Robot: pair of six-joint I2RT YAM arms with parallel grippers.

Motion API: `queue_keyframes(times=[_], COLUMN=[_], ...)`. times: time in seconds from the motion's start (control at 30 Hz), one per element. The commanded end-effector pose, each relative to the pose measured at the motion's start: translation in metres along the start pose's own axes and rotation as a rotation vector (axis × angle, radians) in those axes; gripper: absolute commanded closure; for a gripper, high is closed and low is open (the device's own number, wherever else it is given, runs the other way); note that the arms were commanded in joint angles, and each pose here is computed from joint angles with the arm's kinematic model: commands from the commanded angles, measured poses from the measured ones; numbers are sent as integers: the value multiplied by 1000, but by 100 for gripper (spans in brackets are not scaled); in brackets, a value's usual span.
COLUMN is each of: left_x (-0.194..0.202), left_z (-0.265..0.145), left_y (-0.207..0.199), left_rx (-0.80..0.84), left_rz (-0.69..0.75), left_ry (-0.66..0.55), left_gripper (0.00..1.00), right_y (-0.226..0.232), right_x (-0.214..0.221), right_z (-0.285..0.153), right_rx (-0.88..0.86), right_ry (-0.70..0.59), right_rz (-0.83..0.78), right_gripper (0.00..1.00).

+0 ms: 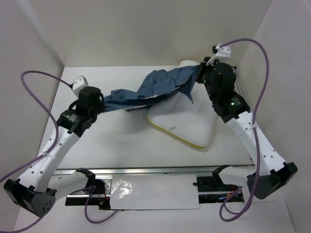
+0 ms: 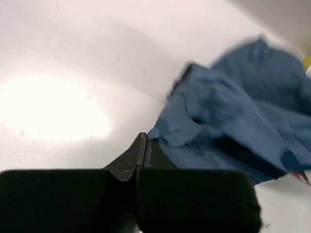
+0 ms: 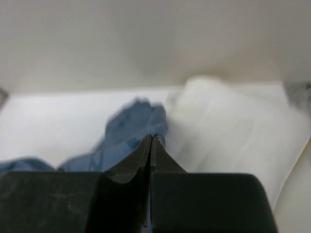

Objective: Put the pillow into the pillowcase

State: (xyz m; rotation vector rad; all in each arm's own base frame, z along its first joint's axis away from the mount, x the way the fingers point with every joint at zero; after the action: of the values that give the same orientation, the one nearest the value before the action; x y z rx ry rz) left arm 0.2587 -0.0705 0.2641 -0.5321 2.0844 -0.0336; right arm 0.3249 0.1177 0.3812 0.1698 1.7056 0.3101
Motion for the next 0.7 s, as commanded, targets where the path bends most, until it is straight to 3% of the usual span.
queue_keyframes(times=[0.0,0.1,0.13,0.2,0.23,0.33,0.53,0.67], left_x=[-62,-124,-157,-188,-215,-264,-300,-305], left_z=[-22,-47,-72,-83,-109,-143,-188,-212], left_y=[17,24,21,12,11,21,60,74], left_rx=[-93,-112,-72,-1,25,-38,-297,-364], left_rz=[-3,-16,-53,-43,-39,-43,-36,-64], left_ry=[-180,-302,-376,-426,-508,-652,-827,-907], left_gripper=[100,100,100,100,100,100,100,100], right_y=[3,8,8,7,3,-6,-20,-20], right_x=[-116,-171,-205,-230,-245,-284,-325,-328], right_z=[-26,-29,-47,-60,-71,-109,-175,-186], right_rx=[59,127,138,169,206,282,346,359], right_ry=[-357,-467,-547,-608,-660,-790,-967,-977], right_rz=[-9,-38,-15,-32,-11,4,6,-3], right_gripper=[100,100,100,100,100,100,100,100])
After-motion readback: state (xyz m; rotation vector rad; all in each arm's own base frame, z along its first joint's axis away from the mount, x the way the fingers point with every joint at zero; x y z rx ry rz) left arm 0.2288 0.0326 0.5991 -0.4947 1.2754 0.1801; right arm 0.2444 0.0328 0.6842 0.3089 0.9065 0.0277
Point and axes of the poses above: each gripper's point midway between its finger pads, its own z axis out along the fingers, its own y axis along the line the jaws close on, x = y × z, the point moved 5 cm from there along -z, back along the fingers, and after that the axes turned 7 degrees about z, right-handed, at the moved point
